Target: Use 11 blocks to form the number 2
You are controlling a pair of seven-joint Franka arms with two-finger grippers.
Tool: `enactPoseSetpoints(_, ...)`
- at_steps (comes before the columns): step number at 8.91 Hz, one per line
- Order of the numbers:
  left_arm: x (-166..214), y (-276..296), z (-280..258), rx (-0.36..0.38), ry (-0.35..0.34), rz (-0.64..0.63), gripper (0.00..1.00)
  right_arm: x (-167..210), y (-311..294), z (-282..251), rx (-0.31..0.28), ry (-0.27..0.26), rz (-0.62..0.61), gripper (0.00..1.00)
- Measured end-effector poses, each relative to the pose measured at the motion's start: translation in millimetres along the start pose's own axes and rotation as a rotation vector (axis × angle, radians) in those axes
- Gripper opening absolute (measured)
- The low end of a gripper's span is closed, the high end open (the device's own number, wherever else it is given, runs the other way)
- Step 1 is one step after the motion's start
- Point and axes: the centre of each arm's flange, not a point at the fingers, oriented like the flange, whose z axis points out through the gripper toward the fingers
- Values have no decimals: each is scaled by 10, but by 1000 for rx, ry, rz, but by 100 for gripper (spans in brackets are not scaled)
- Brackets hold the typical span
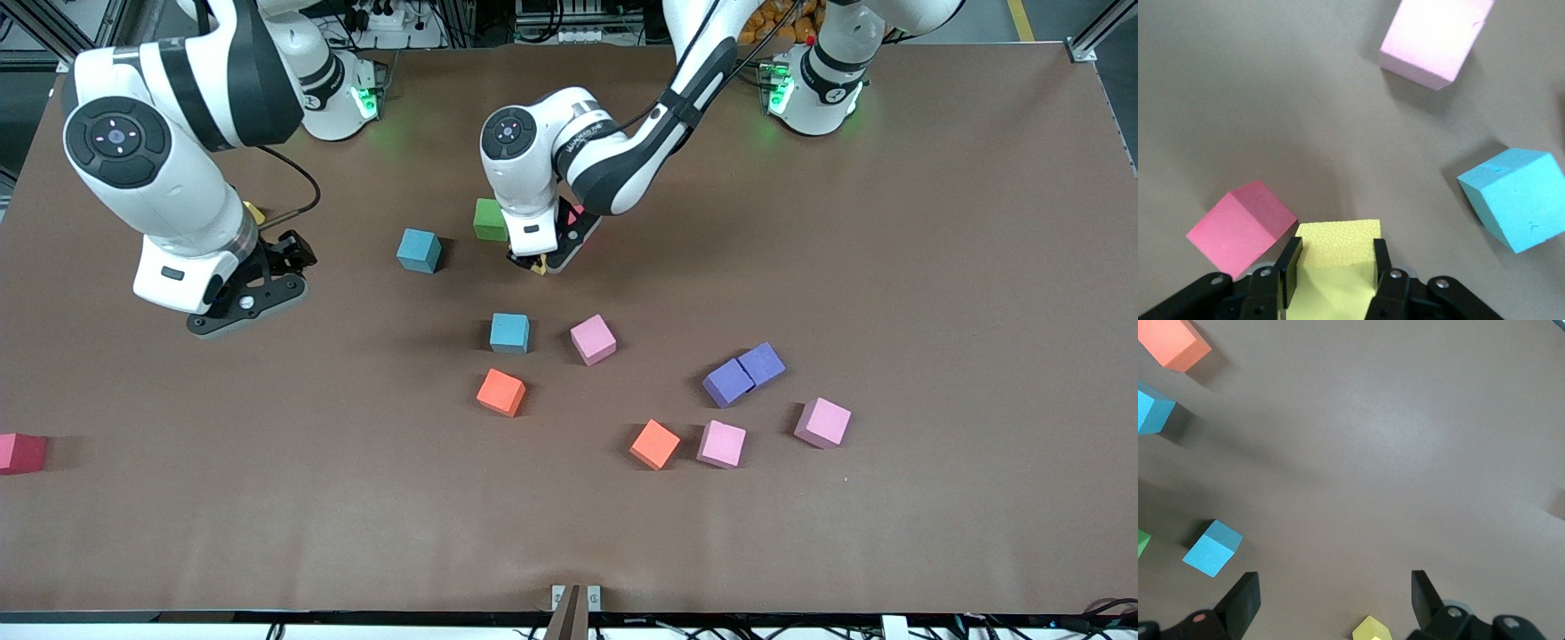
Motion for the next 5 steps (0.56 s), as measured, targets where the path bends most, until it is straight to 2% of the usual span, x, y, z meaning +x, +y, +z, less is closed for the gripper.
enactPoseSetpoints(3,-206,-108,50,57,-79,-205,47,1,0,2,0,0,0,100)
enactPoseSetpoints(5,-205,-117,87,68,-94,-330,47,7,-1,15,1,-3,0,100)
